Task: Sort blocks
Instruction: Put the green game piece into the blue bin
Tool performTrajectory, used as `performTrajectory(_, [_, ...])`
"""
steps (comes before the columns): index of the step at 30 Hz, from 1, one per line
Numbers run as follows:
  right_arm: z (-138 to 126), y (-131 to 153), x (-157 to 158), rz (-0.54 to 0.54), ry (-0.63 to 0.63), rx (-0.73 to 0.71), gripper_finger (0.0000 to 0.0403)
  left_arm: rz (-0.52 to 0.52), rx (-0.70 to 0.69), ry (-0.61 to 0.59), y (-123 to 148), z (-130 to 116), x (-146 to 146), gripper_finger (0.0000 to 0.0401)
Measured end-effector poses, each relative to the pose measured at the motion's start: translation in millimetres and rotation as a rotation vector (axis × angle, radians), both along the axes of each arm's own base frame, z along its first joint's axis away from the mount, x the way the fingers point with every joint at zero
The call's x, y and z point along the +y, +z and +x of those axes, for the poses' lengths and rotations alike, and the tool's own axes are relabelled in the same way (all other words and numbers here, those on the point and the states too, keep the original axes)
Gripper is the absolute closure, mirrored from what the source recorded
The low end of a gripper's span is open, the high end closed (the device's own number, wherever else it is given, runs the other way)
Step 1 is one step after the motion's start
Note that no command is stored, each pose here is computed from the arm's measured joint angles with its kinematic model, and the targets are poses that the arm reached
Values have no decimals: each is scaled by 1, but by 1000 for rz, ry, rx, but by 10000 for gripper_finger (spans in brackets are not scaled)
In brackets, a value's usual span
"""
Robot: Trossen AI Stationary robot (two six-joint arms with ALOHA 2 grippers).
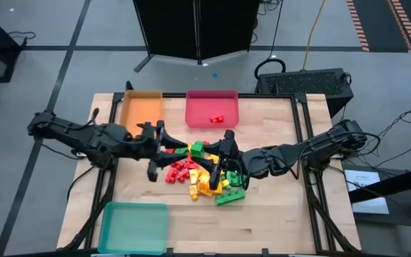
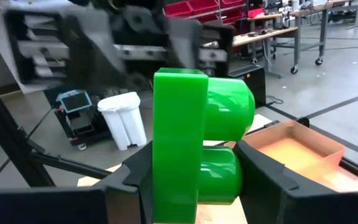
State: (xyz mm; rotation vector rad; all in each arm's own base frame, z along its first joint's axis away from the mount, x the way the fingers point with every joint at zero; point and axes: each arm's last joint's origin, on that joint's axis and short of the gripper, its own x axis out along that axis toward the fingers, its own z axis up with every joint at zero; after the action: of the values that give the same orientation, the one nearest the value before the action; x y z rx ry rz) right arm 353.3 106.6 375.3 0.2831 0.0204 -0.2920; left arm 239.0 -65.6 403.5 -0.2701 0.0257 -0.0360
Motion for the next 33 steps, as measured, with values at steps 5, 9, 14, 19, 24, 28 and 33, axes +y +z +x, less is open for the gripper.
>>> performTrajectory(5, [0,0,0,-4,1,0,246,42,43,9,-5,4,8,227])
performTrajectory(9, [0,0,0,-15,2,3,246,71,55,-9,-6,4,9,195])
performTrajectory(14, [0,0,0,-18,2,5,246,62,55,-12,-6,4,9,133])
performTrajectory(19, [0,0,0,-27,3,7,246,27,27,-28,-3,4,7,105])
performTrajectory(24, [0,1,-1,-45,1,3,246,14,-2,-22,-2,9,10,104])
performTrajectory(28, [1,5,-2,-58,21,-33,246,-28,33,-53,-10,19,11,104])
performTrajectory(33, [1,7,-1,-85,20,-41,246,-55,38,-64,-15,29,13,104])
